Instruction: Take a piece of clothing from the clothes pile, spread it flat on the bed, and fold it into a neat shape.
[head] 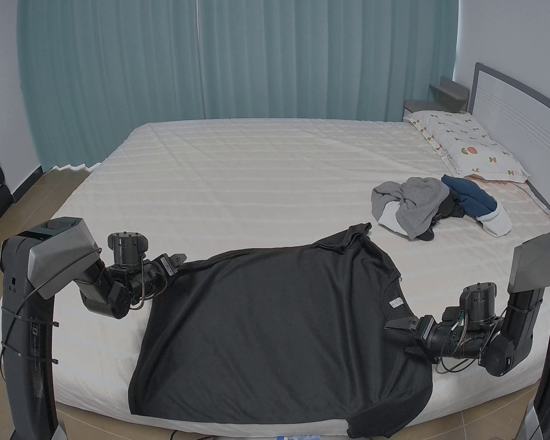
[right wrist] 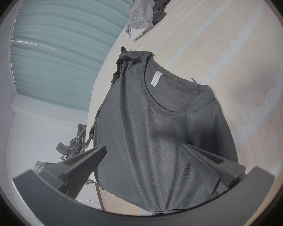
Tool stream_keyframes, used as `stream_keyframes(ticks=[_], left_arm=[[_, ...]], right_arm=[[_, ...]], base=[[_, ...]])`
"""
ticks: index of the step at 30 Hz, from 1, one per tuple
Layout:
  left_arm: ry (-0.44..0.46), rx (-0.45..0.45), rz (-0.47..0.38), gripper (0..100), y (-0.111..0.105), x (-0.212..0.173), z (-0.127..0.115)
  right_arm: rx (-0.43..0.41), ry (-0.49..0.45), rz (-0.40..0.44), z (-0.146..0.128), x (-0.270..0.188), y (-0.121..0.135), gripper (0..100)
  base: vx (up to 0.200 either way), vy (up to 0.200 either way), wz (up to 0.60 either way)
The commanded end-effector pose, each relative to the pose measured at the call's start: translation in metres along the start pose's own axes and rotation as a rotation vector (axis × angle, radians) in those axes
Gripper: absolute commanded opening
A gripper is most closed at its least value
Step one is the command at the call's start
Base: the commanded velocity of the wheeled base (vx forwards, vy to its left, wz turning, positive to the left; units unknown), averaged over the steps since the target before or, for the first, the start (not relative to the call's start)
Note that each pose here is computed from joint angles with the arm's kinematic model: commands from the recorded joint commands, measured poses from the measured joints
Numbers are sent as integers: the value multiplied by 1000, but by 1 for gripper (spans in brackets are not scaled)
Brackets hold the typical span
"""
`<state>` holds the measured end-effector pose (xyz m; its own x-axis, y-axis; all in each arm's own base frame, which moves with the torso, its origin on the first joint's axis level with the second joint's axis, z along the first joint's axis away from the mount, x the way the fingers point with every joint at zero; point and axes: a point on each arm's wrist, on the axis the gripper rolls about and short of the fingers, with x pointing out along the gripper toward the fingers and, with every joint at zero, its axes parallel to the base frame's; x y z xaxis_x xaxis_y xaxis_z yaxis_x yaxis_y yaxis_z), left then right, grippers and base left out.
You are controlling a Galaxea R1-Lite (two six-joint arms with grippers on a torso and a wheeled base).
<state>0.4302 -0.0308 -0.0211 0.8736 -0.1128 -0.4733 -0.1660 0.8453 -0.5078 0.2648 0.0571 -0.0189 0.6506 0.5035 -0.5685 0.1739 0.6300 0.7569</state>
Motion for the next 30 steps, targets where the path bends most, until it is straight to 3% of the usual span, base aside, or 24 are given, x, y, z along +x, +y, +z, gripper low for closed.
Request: stream_keyframes(ticks=[1,4,5,12,22,30], left_arm=[[3,0,-2,100,0,3,-1],[8,-1,-4,100,2,7,-2],[8,-1,-4,0,2,8,-3],[-24,-4,-3,0,3,17,1],[-121,-104,-10,0,11,31,26],[-187,-115,18,0,22,57,30]], right_arm=[[0,0,0,0,0,0,100],[-1,-1,1,0,1,0,100],[-1,-2,2,0,1,0,100],[-1,-1,1,0,0,0,100],[-1,-1,1,0,0,0,100],[-1,-1,1,0,0,0,100]], base=[[0,0,0],[0,0,0],[0,0,0],[0,0,0],[0,0,0],[0,0,0]])
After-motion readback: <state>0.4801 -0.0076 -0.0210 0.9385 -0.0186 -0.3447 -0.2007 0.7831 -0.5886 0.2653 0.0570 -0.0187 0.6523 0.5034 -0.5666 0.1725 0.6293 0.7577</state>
